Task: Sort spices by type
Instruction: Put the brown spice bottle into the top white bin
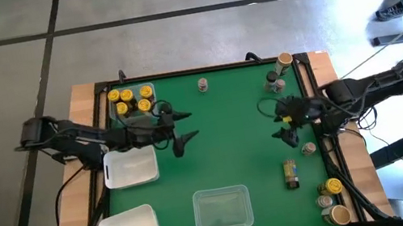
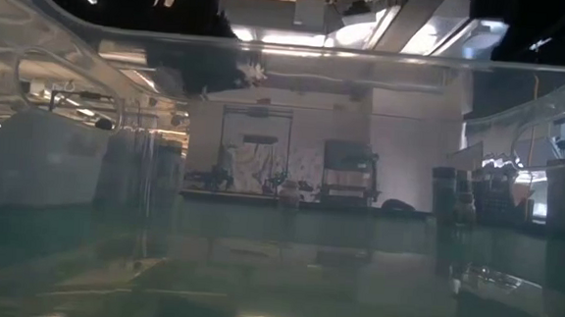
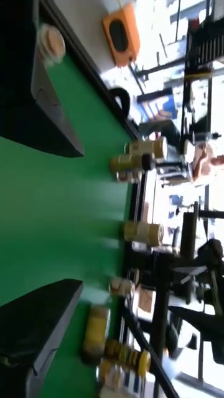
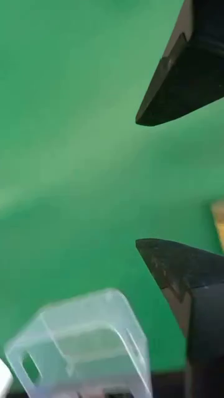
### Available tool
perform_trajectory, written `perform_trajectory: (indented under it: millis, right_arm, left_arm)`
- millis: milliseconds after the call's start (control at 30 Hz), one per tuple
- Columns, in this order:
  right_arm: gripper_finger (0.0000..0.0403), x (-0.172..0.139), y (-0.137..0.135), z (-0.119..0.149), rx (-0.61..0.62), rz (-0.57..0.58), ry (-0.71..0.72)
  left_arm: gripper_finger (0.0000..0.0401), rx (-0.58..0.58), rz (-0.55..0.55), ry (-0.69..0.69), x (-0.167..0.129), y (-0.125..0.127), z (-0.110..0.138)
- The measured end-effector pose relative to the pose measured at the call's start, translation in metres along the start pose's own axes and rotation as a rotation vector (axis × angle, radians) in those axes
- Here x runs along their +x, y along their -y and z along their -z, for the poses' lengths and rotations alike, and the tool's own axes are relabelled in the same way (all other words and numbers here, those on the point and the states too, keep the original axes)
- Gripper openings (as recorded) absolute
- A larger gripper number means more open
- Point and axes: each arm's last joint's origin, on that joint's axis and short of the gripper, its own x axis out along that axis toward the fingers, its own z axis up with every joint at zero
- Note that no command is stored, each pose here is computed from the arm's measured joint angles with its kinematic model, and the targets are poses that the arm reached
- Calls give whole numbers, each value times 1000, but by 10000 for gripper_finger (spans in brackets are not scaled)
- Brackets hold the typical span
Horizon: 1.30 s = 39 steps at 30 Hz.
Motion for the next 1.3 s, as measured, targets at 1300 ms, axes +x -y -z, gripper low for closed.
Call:
perform_trajectory:
  millis: [1300]
  right_arm:
    - [251, -13, -118, 118, 736, 259, -732]
  left_arm:
    - [335, -12, 207, 14, 6, 87, 1]
